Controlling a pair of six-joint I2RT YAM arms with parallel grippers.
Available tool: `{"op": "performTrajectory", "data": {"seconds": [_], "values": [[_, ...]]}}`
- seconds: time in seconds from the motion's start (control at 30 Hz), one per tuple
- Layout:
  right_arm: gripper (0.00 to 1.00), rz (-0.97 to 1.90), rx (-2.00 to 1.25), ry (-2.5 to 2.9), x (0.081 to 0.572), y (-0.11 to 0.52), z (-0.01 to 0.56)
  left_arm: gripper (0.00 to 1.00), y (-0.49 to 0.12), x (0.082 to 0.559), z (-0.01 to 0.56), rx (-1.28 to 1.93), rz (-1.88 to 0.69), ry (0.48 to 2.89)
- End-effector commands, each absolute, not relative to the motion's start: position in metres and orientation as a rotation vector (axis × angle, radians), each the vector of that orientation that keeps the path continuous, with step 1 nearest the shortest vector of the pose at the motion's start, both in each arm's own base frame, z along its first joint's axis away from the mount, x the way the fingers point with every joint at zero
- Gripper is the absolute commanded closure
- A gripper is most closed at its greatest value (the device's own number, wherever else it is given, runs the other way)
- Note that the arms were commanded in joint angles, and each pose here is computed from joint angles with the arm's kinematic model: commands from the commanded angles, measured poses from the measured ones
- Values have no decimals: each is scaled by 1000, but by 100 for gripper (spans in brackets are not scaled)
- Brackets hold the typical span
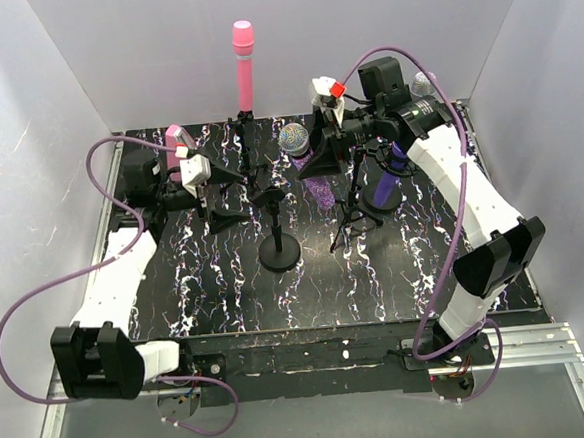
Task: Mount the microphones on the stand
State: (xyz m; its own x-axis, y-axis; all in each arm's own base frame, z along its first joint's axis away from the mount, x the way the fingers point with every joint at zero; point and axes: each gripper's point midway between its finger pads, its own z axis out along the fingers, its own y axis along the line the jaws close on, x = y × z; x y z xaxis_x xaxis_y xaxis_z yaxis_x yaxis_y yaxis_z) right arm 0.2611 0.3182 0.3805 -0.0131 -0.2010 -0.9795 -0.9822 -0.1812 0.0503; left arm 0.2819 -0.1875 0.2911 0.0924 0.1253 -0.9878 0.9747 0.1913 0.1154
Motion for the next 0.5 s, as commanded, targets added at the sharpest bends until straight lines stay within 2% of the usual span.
{"op": "performTrajectory", "data": {"seconds": [0.0, 0.47], "values": [[99, 1262, -1534, 1127, 247, 320, 408, 2, -197, 268, 310, 1329, -1030, 1069], [99, 1272, -1590, 1119, 236, 332, 395, 2, -230, 285, 286, 1378, -1096, 1082]]}}
